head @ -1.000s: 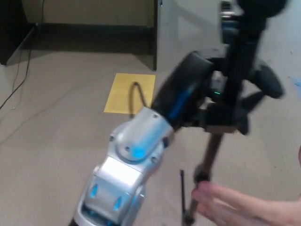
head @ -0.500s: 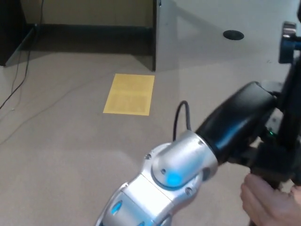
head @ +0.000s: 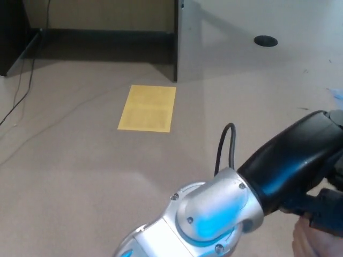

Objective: There is a tripod standing in front of the robot and the robot extends its left arm to grab it. It lifts the tripod and passes it to a person.

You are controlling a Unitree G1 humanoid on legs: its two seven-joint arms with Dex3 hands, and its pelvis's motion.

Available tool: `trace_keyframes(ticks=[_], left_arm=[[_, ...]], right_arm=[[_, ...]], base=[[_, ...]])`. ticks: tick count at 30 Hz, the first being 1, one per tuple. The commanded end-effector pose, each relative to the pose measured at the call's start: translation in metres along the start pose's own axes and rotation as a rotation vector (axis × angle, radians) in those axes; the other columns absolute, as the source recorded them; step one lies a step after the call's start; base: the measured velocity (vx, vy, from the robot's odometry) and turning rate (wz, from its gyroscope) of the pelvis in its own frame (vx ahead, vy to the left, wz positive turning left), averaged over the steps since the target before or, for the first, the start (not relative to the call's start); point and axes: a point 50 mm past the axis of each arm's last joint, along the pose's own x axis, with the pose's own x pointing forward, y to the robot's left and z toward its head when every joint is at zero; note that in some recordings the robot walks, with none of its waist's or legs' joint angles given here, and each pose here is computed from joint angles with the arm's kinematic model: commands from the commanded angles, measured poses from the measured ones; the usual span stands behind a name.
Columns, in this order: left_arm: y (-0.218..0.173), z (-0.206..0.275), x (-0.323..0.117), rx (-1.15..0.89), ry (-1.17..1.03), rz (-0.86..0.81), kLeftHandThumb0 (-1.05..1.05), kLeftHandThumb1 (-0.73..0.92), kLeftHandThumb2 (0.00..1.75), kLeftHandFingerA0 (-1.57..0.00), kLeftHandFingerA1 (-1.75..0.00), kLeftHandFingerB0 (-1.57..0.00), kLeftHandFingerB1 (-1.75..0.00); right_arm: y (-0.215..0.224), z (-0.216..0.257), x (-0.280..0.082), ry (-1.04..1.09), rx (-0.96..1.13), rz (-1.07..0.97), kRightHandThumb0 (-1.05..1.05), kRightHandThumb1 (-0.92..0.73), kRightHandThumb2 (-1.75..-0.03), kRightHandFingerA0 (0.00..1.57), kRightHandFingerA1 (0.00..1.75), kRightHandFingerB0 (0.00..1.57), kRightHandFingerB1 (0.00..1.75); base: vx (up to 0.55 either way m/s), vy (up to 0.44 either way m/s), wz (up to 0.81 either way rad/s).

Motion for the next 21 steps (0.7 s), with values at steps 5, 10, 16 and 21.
trace_keyframes(ticks=[5, 10, 16, 21], left_arm=[[0.010, -0.002, 0.001, -0.004, 0.061, -0.096, -0.67, 0.48, 0.55, 0.00, -0.21, 0.00, 0.00], [0.036, -0.022, -0.005, -0.011, 0.144, -0.009, -0.69, 0.42, 0.77, 0.00, -0.08, 0.00, -0.01], [0.069, -0.036, -0.022, 0.053, 0.230, 0.083, -0.71, 0.45, 0.54, 0.00, 0.00, 0.00, 0.00], [0.104, -0.037, -0.061, 0.114, 0.225, 0.206, -0.74, 0.46, 0.55, 0.00, 0.00, 0.00, 0.00]], right_arm=[[-0.010, -0.005, -0.002, 0.027, -0.007, -0.005, -0.38, -0.73, -0.62, 0.60, 0.40, 0.42, 0.34], [-0.012, -0.003, -0.001, 0.019, -0.004, -0.008, -0.41, -0.71, -0.62, 0.62, 0.40, 0.43, 0.34], [-0.013, -0.003, -0.001, 0.020, -0.016, -0.009, -0.38, -0.71, -0.61, 0.62, 0.40, 0.43, 0.34], [-0.019, 0.002, 0.001, 0.018, -0.019, -0.021, -0.39, -0.70, -0.61, 0.63, 0.41, 0.44, 0.35]], base=[[0.00, 0.000, 0.00], [0.00, 0.000, 0.00], [0.00, 0.000, 0.00], [0.00, 0.000, 0.00]])
